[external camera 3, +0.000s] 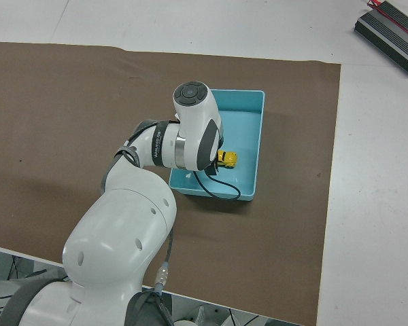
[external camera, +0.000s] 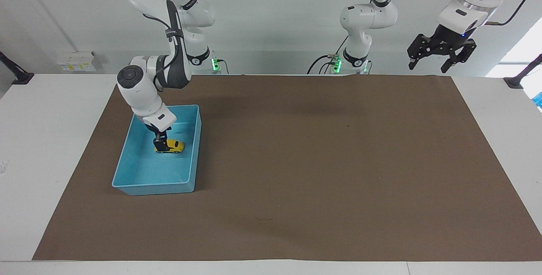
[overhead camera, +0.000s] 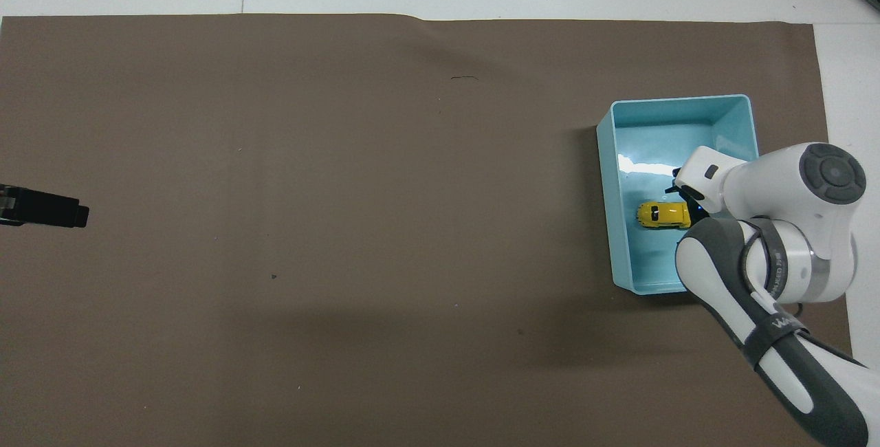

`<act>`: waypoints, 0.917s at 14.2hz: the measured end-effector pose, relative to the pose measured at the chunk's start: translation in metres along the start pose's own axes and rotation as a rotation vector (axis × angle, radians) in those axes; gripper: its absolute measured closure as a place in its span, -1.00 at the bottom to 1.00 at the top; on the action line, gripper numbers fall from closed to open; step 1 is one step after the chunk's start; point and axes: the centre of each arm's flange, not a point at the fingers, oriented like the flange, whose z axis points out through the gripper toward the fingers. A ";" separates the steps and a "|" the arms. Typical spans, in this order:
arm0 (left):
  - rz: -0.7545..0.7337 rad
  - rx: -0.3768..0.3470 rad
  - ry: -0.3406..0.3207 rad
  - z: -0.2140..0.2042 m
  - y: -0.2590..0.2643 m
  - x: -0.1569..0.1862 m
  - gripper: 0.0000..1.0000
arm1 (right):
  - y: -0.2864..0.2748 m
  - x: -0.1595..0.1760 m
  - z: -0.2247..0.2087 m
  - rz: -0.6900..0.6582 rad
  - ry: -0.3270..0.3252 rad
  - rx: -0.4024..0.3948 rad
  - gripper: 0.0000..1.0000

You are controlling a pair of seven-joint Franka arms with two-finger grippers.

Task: Wind up and store yellow beetle car
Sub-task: 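Lower the car into the blue box and open the right gripper, then raise the open right gripper up out of the box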

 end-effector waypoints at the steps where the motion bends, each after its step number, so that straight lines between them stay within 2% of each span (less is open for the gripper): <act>1: 0.000 0.000 0.000 0.000 0.000 0.000 -1.00 | 0.002 0.001 -0.003 -0.002 -0.001 -0.006 -1.00; 8: 0.000 0.000 0.000 0.000 0.000 0.000 -1.00 | 0.017 -0.001 -0.025 -0.002 -0.008 -0.046 -1.00; 13: 0.000 0.000 0.000 0.000 0.000 0.000 -1.00 | 0.026 0.000 -0.046 -0.008 -0.007 -0.038 -1.00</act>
